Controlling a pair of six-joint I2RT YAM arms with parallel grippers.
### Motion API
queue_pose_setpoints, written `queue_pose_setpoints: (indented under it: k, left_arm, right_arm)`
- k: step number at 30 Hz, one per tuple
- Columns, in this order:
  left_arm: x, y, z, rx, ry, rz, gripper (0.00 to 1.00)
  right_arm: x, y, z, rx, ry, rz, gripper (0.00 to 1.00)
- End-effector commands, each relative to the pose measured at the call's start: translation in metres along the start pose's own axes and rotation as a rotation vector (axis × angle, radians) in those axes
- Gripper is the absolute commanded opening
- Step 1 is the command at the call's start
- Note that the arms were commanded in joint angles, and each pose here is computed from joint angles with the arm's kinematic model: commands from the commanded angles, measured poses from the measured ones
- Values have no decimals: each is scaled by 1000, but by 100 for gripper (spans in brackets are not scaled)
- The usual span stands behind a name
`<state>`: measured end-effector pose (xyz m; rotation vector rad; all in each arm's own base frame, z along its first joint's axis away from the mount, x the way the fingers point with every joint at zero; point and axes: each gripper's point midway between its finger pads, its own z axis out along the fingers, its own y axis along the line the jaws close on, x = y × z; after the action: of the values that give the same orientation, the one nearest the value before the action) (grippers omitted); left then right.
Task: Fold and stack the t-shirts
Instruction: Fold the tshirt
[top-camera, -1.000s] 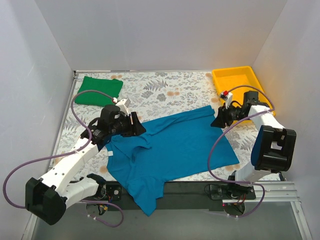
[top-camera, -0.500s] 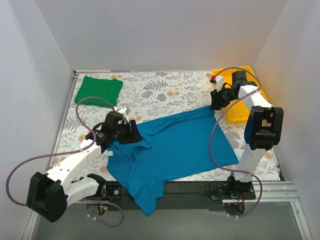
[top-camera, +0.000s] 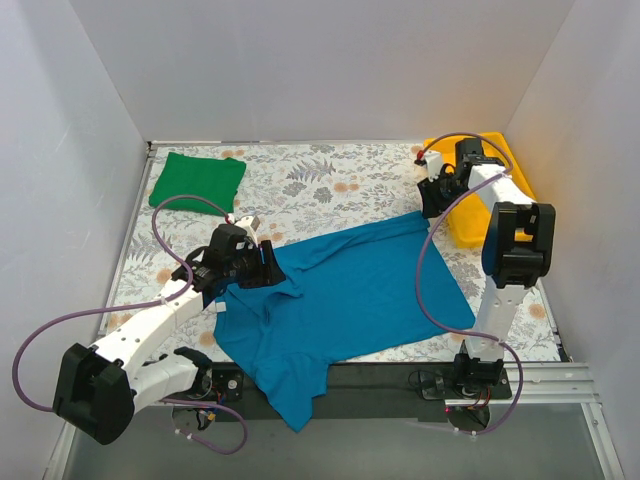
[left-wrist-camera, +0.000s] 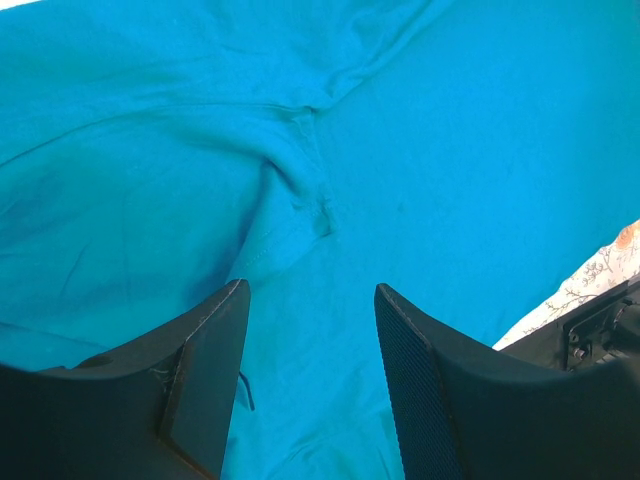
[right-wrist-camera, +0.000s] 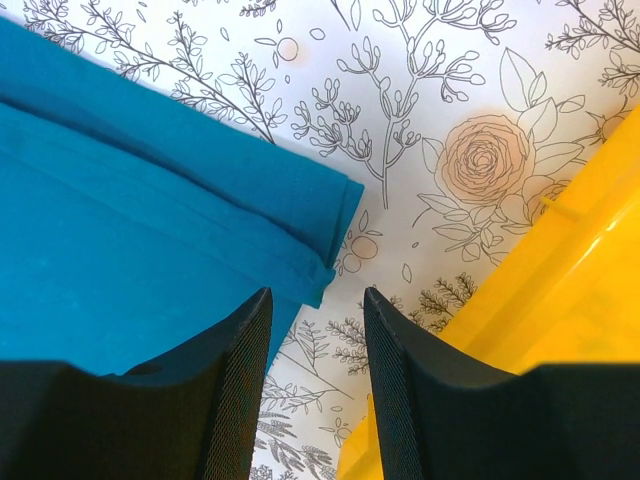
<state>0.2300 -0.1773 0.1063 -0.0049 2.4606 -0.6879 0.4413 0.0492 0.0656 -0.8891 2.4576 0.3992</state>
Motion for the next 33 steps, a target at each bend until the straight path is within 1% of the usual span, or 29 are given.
queue_pose_setpoints:
  k: [1, 8, 14, 17, 20, 21, 22, 28, 33]
  left_arm:
    - [-3, -3, 0, 15, -14, 5, 52]
    - [-2, -2, 1, 12, -9, 5, 52]
    - [-1, -2, 3, 11, 0, 2, 52]
    - [0, -1, 3, 10, 2, 2, 52]
    - [-1, -2, 3, 11, 1, 2, 52]
    - [1, -1, 4, 11, 6, 1, 52]
    - [0, -1, 4, 11, 6, 3, 52]
    - [-2, -5, 12, 26, 26, 16, 52]
    - [-23, -19, 25, 57, 31, 67, 51]
  right_arm:
    - [-8, -3, 3, 1, -5, -3, 49]
    - [-3, -3, 12, -15, 10, 9, 47]
    - [1, -5, 17, -18, 21, 9, 42]
    - [0, -3, 17, -23, 18, 3, 35]
    - [0, -1, 14, -26, 12, -9, 17]
    - [1, -1, 13, -24, 14, -12, 6]
    - [-1, 0, 9, -18, 9, -18, 2]
    - [3, 4, -2, 4, 4, -55, 1]
    - [6, 8, -3, -5, -2, -66, 1]
